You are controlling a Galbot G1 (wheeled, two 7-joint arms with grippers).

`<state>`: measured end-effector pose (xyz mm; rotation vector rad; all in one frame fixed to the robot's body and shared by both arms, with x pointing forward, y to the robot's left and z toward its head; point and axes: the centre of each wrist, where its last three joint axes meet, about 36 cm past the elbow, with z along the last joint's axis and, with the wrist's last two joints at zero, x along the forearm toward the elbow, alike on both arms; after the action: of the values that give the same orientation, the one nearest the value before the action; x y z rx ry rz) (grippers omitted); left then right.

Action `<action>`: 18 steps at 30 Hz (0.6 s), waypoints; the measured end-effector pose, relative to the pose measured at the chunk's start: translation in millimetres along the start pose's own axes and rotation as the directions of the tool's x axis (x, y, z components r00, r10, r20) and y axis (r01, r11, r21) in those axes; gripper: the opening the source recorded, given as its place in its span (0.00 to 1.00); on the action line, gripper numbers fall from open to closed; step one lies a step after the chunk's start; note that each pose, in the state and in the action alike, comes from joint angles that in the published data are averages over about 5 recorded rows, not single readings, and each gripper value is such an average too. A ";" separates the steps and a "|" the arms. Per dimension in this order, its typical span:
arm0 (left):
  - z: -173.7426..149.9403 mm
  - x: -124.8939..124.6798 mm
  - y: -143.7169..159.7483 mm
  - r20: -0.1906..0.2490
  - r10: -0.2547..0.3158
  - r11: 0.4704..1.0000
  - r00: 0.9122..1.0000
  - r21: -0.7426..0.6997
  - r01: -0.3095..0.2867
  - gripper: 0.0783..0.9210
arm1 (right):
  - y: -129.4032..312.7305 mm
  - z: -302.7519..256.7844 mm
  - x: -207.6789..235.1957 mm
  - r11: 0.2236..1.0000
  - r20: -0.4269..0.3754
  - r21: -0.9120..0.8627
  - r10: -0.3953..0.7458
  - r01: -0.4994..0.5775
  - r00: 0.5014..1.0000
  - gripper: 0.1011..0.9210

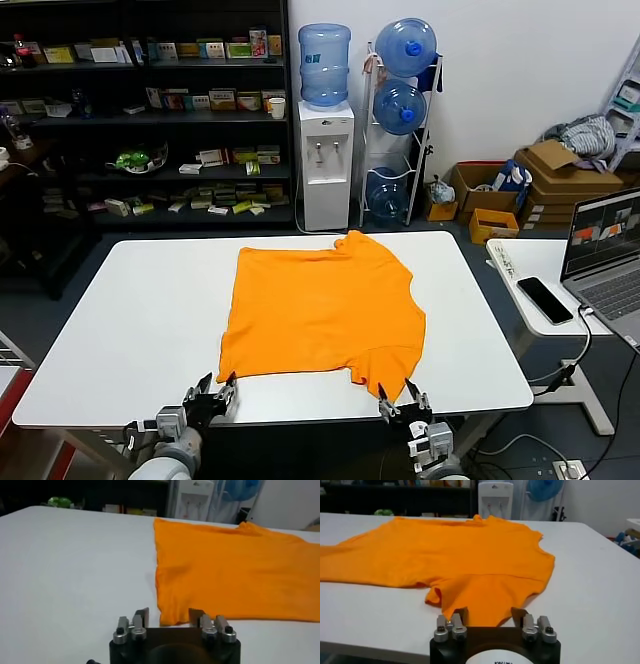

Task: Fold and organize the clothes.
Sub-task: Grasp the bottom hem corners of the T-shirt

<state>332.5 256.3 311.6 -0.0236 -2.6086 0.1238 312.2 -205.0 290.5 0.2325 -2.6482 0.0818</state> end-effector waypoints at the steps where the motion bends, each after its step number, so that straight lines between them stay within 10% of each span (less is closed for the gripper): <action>1: 0.4 -0.4 -0.7 -0.001 -0.001 1.000 1.000 0.001 0.001 0.44 | 0.2 0.6 -0.5 1.000 0.001 0.001 0.001 -0.001 1.000 0.42; 11: 1.8 -0.8 -6.5 0.012 -0.008 1.000 1.000 0.022 0.008 0.11 | 5.1 7.2 2.7 1.000 0.013 0.001 0.006 -0.006 1.000 0.07; 18: -1.3 10.3 -7.5 0.030 -0.009 0.999 0.999 0.037 0.008 0.02 | 2.2 12.1 24.6 1.000 0.030 -0.002 0.020 -0.020 0.999 0.03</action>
<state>324.3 249.4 318.5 0.0028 -2.6359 0.1700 284.8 -207.7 291.2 0.2078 -2.6807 0.0835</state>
